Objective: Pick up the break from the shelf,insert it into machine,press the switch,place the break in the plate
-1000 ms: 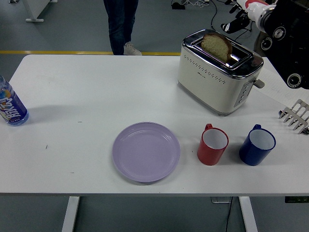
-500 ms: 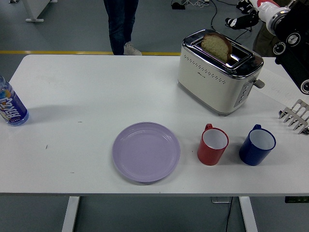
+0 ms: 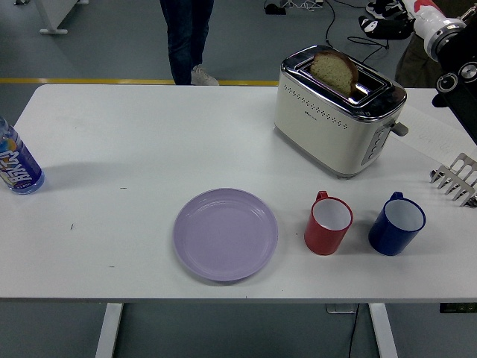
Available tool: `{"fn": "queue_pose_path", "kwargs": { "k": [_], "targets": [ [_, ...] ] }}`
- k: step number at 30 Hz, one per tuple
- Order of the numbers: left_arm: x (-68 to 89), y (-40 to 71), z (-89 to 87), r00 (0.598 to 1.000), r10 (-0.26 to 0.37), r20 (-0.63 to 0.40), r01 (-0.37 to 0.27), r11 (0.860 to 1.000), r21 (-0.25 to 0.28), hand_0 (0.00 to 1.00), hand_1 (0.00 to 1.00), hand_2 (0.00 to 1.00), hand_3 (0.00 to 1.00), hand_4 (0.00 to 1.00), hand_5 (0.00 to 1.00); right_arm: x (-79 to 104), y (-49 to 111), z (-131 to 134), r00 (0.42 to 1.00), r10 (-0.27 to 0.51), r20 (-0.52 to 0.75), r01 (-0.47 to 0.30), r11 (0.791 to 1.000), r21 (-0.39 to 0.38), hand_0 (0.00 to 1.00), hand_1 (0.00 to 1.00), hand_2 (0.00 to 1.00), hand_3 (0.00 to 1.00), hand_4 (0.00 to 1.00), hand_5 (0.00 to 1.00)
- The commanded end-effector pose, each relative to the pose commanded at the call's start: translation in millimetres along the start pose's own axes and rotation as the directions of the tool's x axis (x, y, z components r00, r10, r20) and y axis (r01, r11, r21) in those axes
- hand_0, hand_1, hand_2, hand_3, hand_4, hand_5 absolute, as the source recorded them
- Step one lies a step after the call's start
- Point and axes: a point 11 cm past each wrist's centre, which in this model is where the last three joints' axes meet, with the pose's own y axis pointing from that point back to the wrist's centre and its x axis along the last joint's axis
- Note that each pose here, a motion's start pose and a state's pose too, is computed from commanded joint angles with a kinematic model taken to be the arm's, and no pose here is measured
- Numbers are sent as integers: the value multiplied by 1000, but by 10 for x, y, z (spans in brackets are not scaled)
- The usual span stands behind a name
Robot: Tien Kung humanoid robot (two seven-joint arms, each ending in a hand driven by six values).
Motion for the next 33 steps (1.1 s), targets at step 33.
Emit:
{"fn": "queue_pose_path", "kwargs": {
  "k": [33],
  "targets": [
    [-25, -13, -76, 1000, -5, 5, 5, 1000, 13, 632, 489, 461, 543, 337, 802, 63, 313, 369, 952, 63, 299, -98, 990, 105, 810, 761, 758, 820, 579, 349]
  ]
}}
